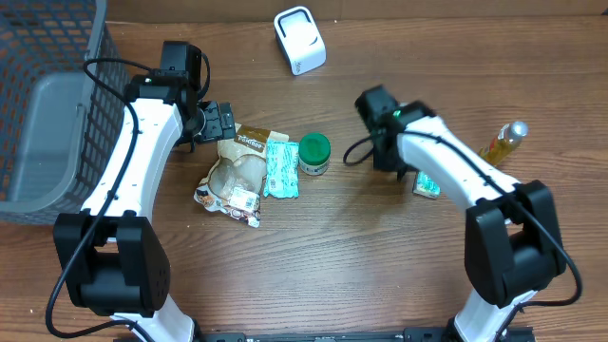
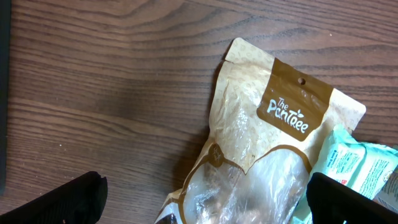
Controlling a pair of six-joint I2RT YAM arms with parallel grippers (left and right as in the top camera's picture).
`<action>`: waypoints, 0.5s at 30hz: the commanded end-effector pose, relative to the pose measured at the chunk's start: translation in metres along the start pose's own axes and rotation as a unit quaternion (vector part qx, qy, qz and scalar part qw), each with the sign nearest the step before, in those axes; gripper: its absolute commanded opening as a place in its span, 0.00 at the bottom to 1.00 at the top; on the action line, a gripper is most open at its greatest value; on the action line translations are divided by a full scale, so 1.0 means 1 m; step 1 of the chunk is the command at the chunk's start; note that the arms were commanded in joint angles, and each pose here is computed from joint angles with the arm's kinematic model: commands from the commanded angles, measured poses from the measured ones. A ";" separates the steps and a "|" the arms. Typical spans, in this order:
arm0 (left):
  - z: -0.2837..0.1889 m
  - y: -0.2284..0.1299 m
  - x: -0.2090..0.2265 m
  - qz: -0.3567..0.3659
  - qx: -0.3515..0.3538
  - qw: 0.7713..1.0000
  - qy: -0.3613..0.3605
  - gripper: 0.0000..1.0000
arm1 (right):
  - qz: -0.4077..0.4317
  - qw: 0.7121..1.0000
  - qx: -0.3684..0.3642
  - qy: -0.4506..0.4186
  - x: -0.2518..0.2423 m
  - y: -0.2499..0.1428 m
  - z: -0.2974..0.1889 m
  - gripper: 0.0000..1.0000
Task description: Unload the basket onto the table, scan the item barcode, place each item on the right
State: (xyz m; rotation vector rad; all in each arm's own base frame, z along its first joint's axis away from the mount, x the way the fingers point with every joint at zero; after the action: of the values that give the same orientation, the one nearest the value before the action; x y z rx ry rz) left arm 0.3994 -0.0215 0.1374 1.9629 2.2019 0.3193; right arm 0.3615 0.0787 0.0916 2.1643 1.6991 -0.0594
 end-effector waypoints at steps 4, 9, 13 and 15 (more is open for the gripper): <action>-0.006 0.004 0.000 -0.002 -0.010 1.000 0.001 1.00 | 0.094 0.990 0.050 0.090 -0.024 0.024 -0.017 0.39; -0.006 0.004 0.000 -0.002 -0.010 1.000 0.001 1.00 | 0.136 0.978 0.120 0.104 -0.052 0.009 0.001 0.44; -0.006 0.004 0.000 -0.002 -0.010 1.000 0.001 1.00 | 0.151 0.973 0.148 0.089 -0.067 -0.004 0.015 0.47; -0.006 0.004 0.000 -0.002 -0.010 1.000 0.001 1.00 | 0.155 0.972 0.157 0.084 -0.071 -0.011 0.023 0.47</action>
State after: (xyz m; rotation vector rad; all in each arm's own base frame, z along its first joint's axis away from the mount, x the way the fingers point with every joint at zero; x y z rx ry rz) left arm 0.3994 -0.0217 0.1374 1.9633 2.2015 0.3192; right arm 0.3452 0.0052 0.0874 2.6824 1.4952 -0.0877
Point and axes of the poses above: each gripper's point midway between its finger pads, its own z axis out along the fingers, its own x axis along the line the jaws close on, y = z × x, the point moved 2 cm from there along -z, back along the fingers, and after that the axes turned 6 degrees about z, right-handed, at the moved point
